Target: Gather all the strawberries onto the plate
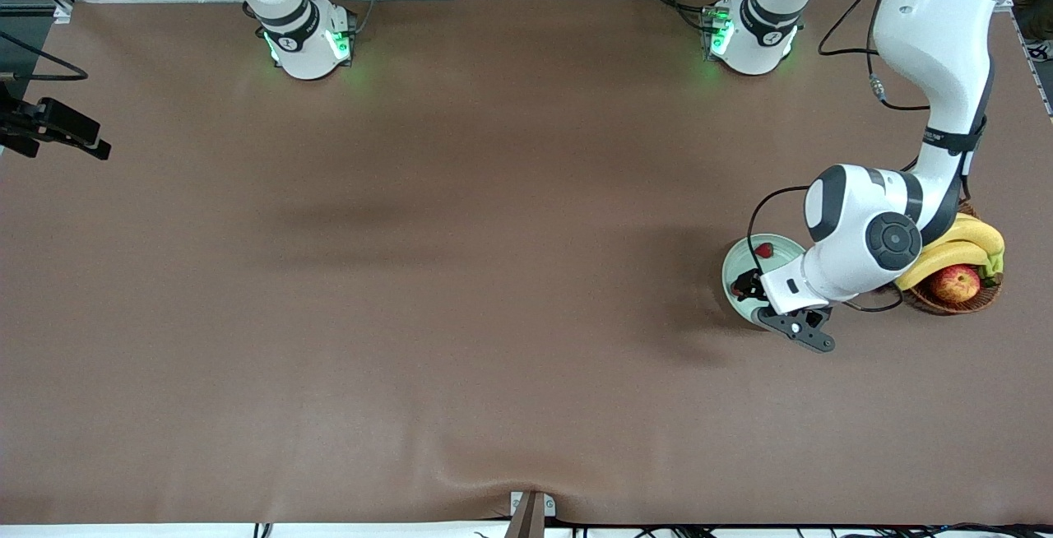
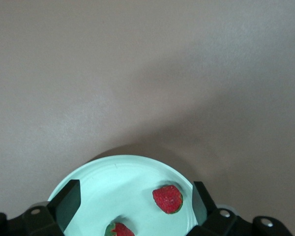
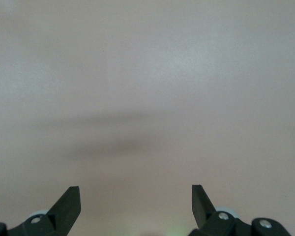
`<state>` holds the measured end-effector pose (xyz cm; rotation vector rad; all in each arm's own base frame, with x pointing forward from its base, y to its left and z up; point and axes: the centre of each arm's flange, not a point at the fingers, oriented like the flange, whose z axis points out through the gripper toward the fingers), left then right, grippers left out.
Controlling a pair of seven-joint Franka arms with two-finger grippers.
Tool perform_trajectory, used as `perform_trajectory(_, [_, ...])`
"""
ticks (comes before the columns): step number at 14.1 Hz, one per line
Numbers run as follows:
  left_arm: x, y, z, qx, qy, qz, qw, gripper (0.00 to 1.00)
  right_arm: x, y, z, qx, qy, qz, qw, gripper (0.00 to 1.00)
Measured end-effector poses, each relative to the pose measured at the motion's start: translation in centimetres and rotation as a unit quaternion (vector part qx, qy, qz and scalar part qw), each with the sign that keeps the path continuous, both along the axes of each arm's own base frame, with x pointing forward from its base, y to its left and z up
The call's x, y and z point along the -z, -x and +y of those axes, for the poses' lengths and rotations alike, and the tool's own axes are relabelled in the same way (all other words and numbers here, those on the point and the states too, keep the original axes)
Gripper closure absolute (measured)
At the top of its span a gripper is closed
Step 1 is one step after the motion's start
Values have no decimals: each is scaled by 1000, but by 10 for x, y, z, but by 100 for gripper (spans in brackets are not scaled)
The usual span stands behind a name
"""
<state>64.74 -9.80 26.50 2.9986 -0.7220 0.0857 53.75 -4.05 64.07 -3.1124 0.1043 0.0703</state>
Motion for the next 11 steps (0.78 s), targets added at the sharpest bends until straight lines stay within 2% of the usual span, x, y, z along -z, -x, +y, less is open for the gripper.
perform_trajectory(11, [-22, -17, 6, -6, -5, -26, 1000, 0, 0, 0, 0, 1, 0, 1, 1000, 0])
